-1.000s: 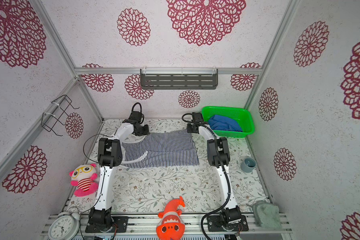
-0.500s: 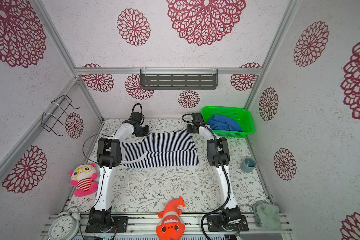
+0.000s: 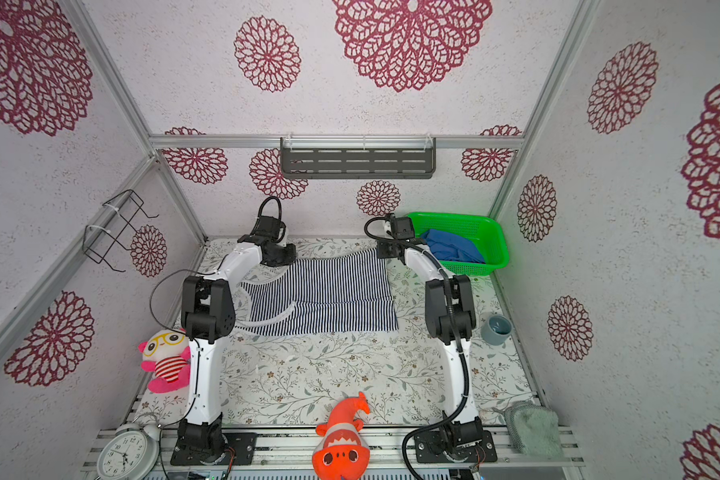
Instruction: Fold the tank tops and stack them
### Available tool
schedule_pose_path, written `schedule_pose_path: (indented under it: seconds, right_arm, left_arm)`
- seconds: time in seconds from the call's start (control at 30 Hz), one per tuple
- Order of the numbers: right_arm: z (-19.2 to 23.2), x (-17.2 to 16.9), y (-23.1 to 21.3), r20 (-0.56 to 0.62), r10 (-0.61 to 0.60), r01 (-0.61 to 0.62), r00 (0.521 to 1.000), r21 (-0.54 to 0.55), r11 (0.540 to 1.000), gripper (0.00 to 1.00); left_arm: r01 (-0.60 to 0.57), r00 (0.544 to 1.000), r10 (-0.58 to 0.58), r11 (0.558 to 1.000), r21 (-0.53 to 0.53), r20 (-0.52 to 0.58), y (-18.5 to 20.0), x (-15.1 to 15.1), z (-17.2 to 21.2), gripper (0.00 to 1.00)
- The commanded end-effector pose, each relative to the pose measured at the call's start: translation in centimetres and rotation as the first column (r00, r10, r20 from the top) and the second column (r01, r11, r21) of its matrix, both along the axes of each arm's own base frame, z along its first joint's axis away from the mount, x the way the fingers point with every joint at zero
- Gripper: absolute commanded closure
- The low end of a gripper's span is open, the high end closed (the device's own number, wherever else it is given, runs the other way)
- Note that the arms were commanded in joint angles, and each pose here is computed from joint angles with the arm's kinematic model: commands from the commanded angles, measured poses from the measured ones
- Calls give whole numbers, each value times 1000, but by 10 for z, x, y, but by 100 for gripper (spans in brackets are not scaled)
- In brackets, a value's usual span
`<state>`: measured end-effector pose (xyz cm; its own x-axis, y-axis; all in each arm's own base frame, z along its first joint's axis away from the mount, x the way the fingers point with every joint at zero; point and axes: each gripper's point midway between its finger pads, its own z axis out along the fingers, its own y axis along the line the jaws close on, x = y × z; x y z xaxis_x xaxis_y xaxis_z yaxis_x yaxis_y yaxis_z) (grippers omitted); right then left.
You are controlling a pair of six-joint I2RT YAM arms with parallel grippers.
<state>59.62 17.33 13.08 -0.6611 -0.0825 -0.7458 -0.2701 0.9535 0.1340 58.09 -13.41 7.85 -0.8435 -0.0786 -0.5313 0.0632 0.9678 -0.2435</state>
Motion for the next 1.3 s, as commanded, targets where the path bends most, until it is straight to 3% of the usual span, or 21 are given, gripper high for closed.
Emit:
schedule_pose_path:
  seconds: [0.0, 0.3, 0.33, 0.6, 0.8, 0.87, 0.93, 1.0, 1.1, 1.27]
  right_arm:
    - [32, -11, -10, 108, 33, -27, 994, -56, 998, 100]
    - [10, -83, -16, 77, 71, -70, 994, -18, 997, 100]
    - [7, -92, -15, 71, 71, -70, 995, -12, 997, 100]
    - [-14, -149, -18, 19, 40, -40, 999, -11, 999, 100]
    - [-38, -179, -23, -29, 7, -8, 1000, -9, 1000, 100]
    - [-43, -187, -26, -52, -4, 4, 999, -8, 1000, 100]
    - [-44, -191, -34, -65, -33, 31, 997, -32, 999, 99]
    - [-39, -191, -44, -63, -63, 59, 996, -54, 997, 92]
    - [-27, -187, -50, -63, -87, 83, 994, -66, 994, 74]
    - [-13, -180, -35, -85, -112, 112, 990, -10, 994, 70]
  left_arm:
    - [22, 997, -24, 999, 31, 70, -3, -9, 23, 100]
    - [-20, 992, 10, 997, 77, 126, -5, -75, 13, 100]
    - [-33, 987, 20, 996, 79, 157, -5, -83, 25, 100]
    - [-136, 981, 118, 985, 109, 154, 2, -134, 3, 100]
    - [-191, 978, 177, 973, 130, 114, 12, -155, -18, 100]
    - [-210, 975, 196, 966, 153, 106, 19, -161, -16, 84]
    - [-224, 971, 205, 961, 162, 125, 25, -167, 0, 60]
    - [-219, 968, 194, 963, 155, 161, 28, -174, 25, 47]
    - [-208, 968, 180, 966, 151, 177, 30, -182, 51, 42]
    - [-154, 987, 151, 987, 54, 59, 3, -179, 47, 51]
